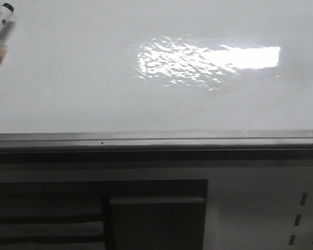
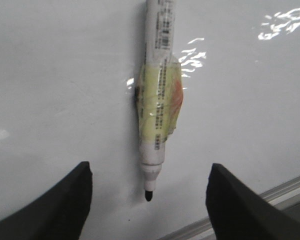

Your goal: Write number 4 on whiteboard

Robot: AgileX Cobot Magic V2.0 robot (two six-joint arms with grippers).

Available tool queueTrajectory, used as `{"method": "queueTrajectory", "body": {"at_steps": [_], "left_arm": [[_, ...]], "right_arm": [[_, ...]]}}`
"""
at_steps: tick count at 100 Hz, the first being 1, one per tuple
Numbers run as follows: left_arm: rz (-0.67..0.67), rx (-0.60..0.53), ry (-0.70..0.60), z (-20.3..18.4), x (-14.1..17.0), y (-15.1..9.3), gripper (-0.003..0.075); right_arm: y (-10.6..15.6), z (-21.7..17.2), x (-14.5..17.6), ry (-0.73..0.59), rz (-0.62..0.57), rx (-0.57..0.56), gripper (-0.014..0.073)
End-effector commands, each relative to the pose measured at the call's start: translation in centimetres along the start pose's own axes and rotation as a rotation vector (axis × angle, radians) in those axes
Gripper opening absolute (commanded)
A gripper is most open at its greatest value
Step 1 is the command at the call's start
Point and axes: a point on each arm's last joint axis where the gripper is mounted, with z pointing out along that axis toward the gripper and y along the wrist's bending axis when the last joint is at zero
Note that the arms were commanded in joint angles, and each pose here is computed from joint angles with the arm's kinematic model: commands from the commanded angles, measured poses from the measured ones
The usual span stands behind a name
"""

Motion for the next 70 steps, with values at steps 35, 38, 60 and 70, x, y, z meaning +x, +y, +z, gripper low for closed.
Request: {"method": "queueTrajectory", "body": {"at_steps": [35,38,60,70], "left_arm": [[0.068,-0.036,-0.073,2.8,-1.8,0.5,0.0436],[0.070,-0.037,-0.072,3.0,-1.8,0.5,0.0434],[0.090,-0.052,-0.114,3.5,-2.1,0.6,0.0340],[0.090,-0.049,-0.101,3.8,-2.0,0.6,0.0302]], "right_arm": [[-0.1,0.0,-1.3,-0.084,-0.007,0.007,0.0458],[-0.1,0.0,-1.3,-0.084,-0.007,0.007,0.0458],[-0.1,0.0,-1.3,-0.080,-0.007,0.007,0.0458],[-0.1,0.0,-1.2,-0.071,-0.007,0.007,0.0458]]}}
